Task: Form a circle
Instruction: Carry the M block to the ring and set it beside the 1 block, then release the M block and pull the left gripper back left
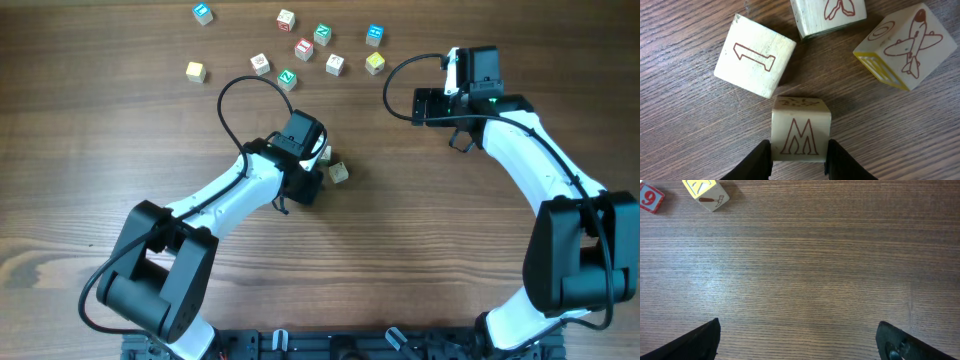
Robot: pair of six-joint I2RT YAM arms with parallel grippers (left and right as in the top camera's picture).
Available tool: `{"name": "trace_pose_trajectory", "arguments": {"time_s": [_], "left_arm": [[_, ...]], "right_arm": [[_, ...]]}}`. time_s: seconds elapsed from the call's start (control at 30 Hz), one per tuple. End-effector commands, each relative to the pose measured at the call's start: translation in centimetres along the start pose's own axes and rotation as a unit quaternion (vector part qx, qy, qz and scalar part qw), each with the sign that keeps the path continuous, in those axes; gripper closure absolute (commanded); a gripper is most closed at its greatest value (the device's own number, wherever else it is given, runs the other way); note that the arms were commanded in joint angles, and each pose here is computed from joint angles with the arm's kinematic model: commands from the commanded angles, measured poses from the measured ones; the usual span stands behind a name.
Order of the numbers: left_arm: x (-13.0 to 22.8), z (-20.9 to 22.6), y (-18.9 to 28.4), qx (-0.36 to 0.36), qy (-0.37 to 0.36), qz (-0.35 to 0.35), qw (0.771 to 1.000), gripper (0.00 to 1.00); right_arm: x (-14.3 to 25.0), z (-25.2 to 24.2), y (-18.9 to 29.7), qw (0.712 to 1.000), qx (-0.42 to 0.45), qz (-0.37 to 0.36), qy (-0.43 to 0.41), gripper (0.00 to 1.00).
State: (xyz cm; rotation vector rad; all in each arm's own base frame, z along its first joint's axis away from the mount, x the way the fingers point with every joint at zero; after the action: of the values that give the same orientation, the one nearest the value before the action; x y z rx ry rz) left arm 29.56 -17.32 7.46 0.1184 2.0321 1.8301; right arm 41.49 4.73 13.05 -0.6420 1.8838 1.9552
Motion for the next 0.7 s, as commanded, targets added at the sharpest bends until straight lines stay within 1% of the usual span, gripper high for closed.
{"name": "trace_pose_trajectory", "arguments": {"time_s": [0.0, 0.27, 0.33, 0.47, 0.5, 0.57, 0.67], "left_arm": [[0.26, 0.34, -0.34, -0.008, -0.003, 0.005, 1.0, 0.66], [0.21, 0.34, -0.34, -0.008, -0.004, 0.004, 1.0, 0.66], [0.29, 0.35, -0.34, -0.008, -0.03, 0.006, 0.999, 0.66], [0.27, 0.35, -0.34, -0.008, -0.03, 0.005, 1.0, 0.64], [0.27, 0.35, -0.34, -0.008, -0.029, 0.005, 1.0, 0.62], [0.25, 0.34, -0.34, -0.008, -0.029, 0.005, 1.0, 0.52], [0.19, 0.32, -0.34, -0.008, -0.029, 0.003, 1.0, 0.48]], "right_arm": [[-0.72, 0.04, 0.78, 1.0, 0.0, -0.014, 0.0, 0.0], [-0.72, 0.04, 0.78, 1.0, 0.0, -0.014, 0.0, 0.0], [-0.72, 0.04, 0.78, 1.0, 0.0, -0.014, 0.0, 0.0], [-0.73, 0.03, 0.78, 1.0, 0.0, -0.014, 0.0, 0.0], [-0.74, 0.04, 0.79, 1.0, 0.0, -0.014, 0.0, 0.0], [-0.72, 0.03, 0.78, 1.0, 0.0, -0.014, 0.0, 0.0], [-0.72, 0.04, 0.78, 1.0, 0.0, -0.014, 0.0, 0.0]]}}
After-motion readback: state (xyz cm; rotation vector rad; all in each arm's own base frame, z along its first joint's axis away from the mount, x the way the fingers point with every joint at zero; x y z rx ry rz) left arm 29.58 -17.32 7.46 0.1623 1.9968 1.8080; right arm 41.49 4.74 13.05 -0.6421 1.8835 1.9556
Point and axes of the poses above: each gripper's point midway between its finger pads, its own y axis back along the fingers, its own z axis along the line the jaws close on, x = y × z, the point moved 6 cm from there along y, back along the fingers, and after that the axes turned 4 degrees about y, right-handed, at the moved point
